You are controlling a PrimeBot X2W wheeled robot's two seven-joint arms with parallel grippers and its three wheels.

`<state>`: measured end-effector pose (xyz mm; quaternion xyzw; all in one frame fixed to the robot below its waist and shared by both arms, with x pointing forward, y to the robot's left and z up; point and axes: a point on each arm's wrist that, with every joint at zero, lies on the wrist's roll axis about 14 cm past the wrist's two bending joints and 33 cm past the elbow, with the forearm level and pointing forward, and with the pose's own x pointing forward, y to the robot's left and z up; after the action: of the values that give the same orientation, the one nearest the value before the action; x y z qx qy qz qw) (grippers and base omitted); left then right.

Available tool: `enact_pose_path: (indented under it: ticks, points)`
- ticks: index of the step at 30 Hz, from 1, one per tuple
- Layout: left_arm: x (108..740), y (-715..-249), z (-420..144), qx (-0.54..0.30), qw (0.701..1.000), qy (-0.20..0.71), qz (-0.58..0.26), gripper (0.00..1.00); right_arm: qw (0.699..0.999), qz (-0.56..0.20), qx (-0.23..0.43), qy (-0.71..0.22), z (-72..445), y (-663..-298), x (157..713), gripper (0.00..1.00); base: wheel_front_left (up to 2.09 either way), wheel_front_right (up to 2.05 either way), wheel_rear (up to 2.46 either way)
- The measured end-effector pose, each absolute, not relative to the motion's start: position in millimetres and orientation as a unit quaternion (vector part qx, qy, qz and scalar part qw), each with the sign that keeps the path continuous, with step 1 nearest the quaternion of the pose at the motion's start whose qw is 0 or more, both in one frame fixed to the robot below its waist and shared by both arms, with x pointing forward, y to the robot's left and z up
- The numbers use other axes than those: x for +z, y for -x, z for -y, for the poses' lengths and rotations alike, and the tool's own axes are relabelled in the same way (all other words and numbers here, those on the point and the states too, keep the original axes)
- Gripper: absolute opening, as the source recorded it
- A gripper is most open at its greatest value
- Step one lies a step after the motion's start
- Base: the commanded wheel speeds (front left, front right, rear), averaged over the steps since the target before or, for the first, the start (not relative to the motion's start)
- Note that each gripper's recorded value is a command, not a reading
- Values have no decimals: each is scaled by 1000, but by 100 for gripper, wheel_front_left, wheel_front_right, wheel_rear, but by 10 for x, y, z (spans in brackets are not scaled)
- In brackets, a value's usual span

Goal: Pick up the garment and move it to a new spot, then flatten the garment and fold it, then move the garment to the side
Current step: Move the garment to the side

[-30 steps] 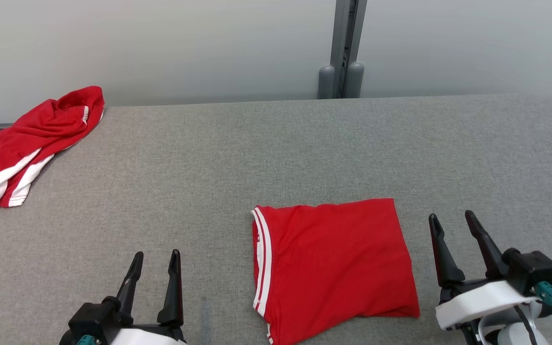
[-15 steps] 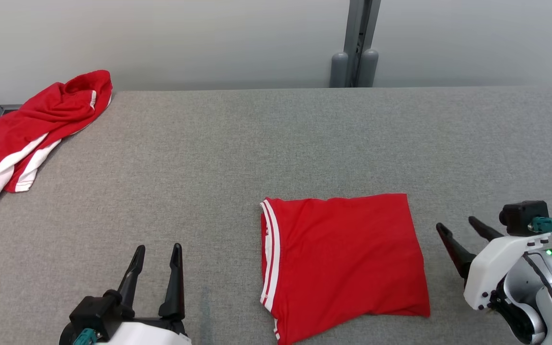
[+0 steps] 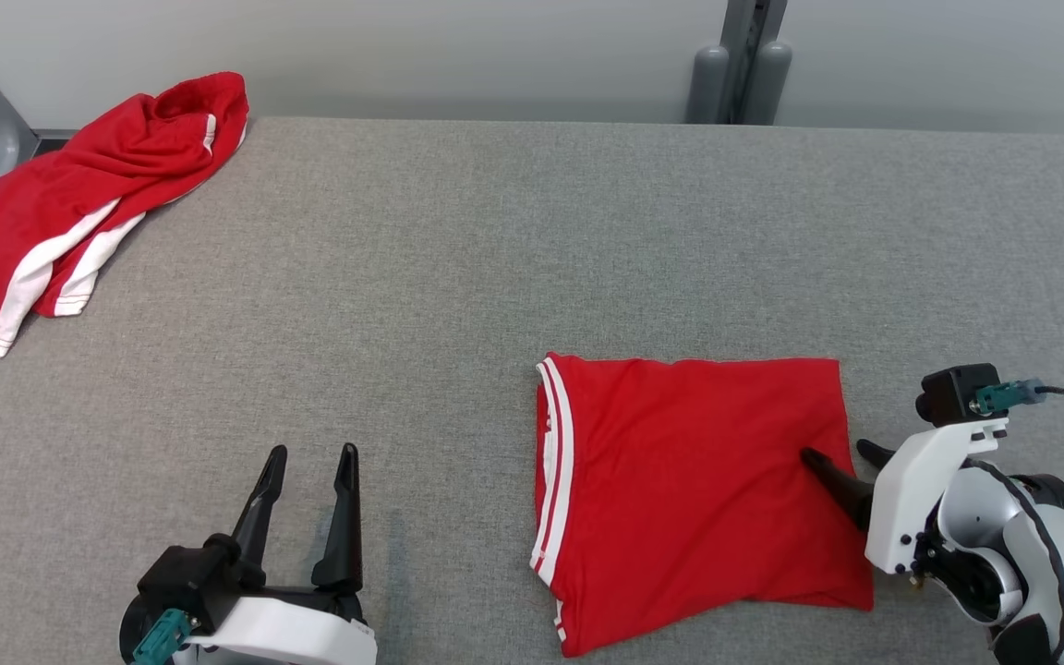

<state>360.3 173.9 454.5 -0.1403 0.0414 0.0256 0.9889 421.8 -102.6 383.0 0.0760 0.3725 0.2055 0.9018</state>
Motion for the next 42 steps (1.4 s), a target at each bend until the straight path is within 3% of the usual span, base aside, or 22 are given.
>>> enact_pose_path:
  ticks: [2,3,4,5,6,8,9,17,25,33,42]
  points:
    - [4533,-3609,-1758,28,989,140,-43,100,895,-386,211,-71,1002,-4230,3784,100,0,0,0]
    - [4522,-3605,-1770,30,989,140,-44,100,893,-390,214,-69,984,-4241,3777,89,0,0,0]
    - [4514,-3604,-1782,32,989,139,-45,100,891,-393,217,-71,964,-4250,3770,59,0,0,0]
    - [4511,-3606,-1792,33,989,139,-46,100,889,-395,220,-71,949,-4254,3763,44,0,0,0]
    - [4510,-3609,-1803,35,989,139,-46,100,888,-397,223,-70,935,-4262,3762,44,0,0,0]
    - [4506,-3616,-1812,36,989,139,-46,100,886,-398,229,-72,895,-4264,3763,23,0,0,0]
    - [4504,-3619,-1811,36,989,139,-46,100,886,-395,232,-73,877,-4264,3768,0,0,0,0]
    - [4521,-3744,-1682,11,990,133,-43,100,916,-337,208,-68,1095,-4518,3983,0,0,0,0]
    - [4521,-3981,-1292,-55,989,128,-42,100,948,-290,116,-54,1935,-4683,4223,0,0,0,0]
    - [4462,-4254,-710,-152,980,119,-52,100,965,-257,15,-46,2776,-4539,4441,0,0,0,0]
    - [4420,-4436,21,-257,955,129,-65,100,964,-253,-56,-58,3215,-4208,4429,0,0,0,0]
